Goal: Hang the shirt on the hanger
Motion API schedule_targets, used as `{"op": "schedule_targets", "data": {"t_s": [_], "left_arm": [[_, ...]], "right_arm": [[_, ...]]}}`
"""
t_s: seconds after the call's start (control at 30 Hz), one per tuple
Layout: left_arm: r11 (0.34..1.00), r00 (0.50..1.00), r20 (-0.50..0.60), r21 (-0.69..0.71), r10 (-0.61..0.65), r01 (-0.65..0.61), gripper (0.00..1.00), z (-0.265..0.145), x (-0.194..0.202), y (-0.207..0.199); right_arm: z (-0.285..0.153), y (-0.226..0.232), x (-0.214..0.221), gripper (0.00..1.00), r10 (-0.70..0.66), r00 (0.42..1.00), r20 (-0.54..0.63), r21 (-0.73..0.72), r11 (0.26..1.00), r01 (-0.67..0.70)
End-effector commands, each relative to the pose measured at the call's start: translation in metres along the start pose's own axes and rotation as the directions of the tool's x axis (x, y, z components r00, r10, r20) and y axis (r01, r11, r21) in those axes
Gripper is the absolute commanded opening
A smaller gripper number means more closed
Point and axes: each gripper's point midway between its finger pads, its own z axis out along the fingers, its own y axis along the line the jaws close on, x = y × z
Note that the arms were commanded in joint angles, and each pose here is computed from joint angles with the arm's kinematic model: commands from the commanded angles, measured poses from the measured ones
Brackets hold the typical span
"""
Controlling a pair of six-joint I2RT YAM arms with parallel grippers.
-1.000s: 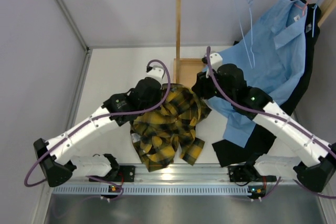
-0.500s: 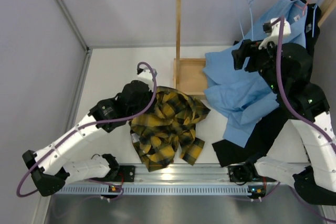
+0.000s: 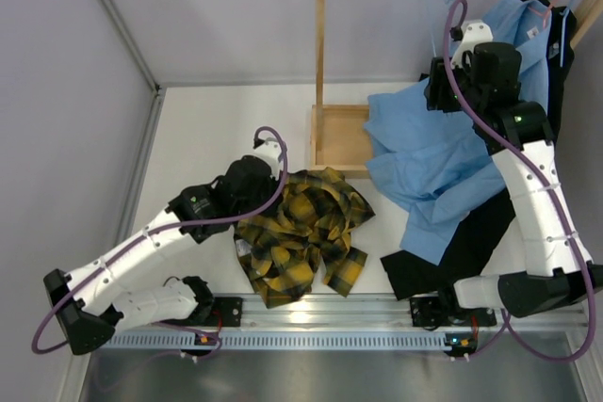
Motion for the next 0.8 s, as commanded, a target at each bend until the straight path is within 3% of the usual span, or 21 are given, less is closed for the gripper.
{"op": "schedule_targets", "data": {"t_s": [0.0,0.27,0.53,0.7,0.77], "left_arm": [[0.999,1.0,0.021,0.04,-0.008,0.007,0.0,-0.005,0.0,-0.004],[0.998,1.0,0.01,0.059,-0.011,0.01,0.0,-0.006,0.007,-0.005],[0.998,1.0,-0.015,0.057,-0.012,0.012,0.0,-0.001,0.014,-0.005],[0.998,1.0,-0.02,0.06,-0.012,0.014,0.0,0.0,0.015,-0.006],[0.998,1.0,-0.022,0.06,-0.009,0.01,0.0,0.0,0.015,-0.006]], "right_arm": [[-0.019,-0.004,-0.018,0.44,0.005,0.998,0.058,-0.012,1.0,-0.005],[-0.02,-0.011,-0.021,0.38,0.009,0.998,0.065,0.029,1.0,-0.011],[-0.025,-0.018,-0.033,0.16,0.006,0.995,0.098,0.066,0.998,-0.013],[-0.024,-0.017,-0.04,0.12,0.005,0.994,0.111,0.063,0.998,-0.012],[-0.022,-0.017,-0.039,0.04,0.005,0.994,0.107,0.065,0.998,-0.012]]}}
